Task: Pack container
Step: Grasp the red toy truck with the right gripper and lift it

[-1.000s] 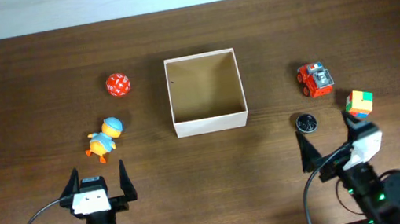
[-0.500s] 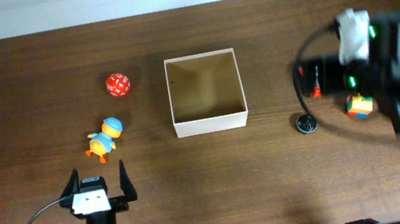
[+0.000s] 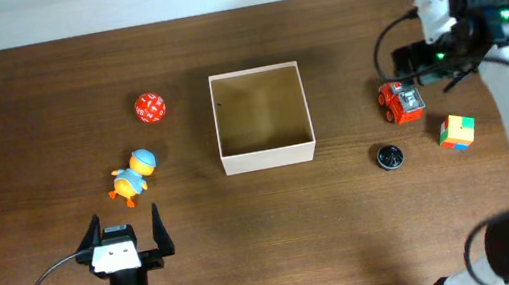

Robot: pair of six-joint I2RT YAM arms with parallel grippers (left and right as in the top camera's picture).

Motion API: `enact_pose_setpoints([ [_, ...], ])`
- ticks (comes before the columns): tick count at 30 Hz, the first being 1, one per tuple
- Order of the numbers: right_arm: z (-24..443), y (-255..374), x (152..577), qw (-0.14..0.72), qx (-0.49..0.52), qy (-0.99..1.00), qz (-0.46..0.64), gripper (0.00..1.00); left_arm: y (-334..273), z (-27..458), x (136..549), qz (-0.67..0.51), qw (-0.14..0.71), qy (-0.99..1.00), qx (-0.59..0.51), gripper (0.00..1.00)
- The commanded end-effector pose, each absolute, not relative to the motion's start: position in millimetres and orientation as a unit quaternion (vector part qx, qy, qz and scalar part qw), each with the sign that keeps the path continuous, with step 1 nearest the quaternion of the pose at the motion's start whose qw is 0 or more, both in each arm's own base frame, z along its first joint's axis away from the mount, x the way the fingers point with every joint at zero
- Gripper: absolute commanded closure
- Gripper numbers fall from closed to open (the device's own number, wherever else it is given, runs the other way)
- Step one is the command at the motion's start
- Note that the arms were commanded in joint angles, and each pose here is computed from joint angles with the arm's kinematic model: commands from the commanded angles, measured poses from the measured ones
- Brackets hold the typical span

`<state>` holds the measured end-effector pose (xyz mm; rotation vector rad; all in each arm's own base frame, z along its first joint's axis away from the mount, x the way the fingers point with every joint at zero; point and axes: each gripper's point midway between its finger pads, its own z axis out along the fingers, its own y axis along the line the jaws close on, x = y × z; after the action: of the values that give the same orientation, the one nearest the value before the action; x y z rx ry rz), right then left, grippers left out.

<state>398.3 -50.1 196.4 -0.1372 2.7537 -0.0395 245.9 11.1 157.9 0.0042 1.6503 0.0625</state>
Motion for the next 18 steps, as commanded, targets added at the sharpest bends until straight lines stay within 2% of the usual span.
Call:
enact_pose_setpoints([
  [1,173,-62,400,0.160,-0.035,0.986,0.012,0.01,13,157,246,0.036,0.678,0.734,0.005,0.01],
  [8,113,-56,403,0.085,-0.036,0.994,0.052,0.00,13,157,246,0.036,0.678,0.734,0.005,0.01],
  [18,59,-45,410,0.040,-0.052,0.994,0.086,0.00,13,157,246,0.036,0.678,0.734,0.005,0.01],
])
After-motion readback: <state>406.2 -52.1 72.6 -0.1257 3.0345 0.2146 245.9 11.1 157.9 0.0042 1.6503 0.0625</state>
